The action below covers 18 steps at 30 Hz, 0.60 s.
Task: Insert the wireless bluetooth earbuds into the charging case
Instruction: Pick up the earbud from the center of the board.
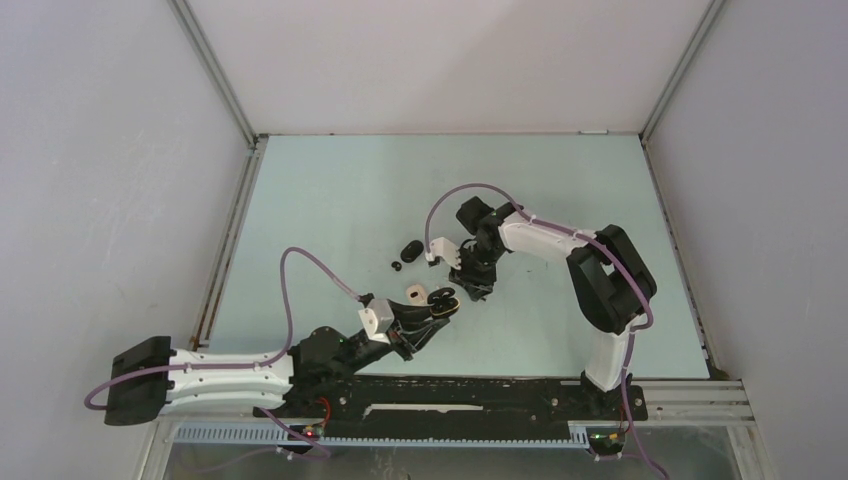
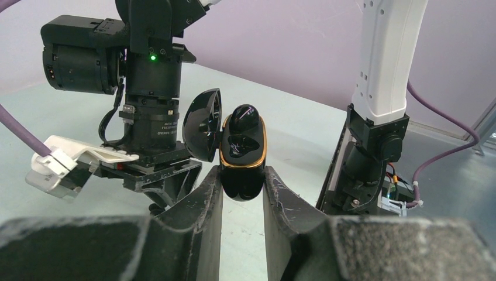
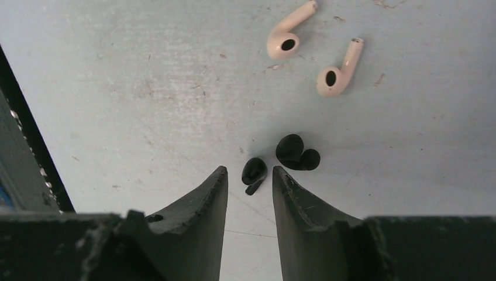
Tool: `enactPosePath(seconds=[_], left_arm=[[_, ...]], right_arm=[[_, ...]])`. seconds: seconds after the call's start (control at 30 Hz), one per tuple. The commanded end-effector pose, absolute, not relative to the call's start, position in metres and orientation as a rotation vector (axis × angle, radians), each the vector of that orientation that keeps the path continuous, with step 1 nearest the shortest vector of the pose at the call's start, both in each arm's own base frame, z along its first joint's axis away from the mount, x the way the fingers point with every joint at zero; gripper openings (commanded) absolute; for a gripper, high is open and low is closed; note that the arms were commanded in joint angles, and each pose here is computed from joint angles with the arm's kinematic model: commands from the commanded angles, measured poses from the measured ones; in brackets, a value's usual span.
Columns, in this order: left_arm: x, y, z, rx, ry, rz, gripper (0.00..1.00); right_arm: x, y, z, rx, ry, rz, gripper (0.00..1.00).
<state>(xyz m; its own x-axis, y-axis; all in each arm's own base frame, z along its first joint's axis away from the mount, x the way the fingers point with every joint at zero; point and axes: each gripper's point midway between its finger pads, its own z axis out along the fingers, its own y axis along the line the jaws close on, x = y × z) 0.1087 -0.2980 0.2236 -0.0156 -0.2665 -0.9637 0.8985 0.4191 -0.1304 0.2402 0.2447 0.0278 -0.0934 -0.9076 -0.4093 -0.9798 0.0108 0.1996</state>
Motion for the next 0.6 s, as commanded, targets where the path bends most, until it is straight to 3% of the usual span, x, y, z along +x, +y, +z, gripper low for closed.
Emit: enactPosePath(seconds=[0.0, 0.57], left_arm=[[0.108, -0.293, 0.236, 0.610, 1.221, -1.064, 0.00], [0.108, -0.290, 0.234, 0.612, 1.220, -1.057, 0.00]], right_arm=[[0.252, 0.254, 0.039, -1.797, 2.227, 0.626, 0.35], [0.237, 0.247, 0.027, -1.671, 2.429, 0.376, 0.36]])
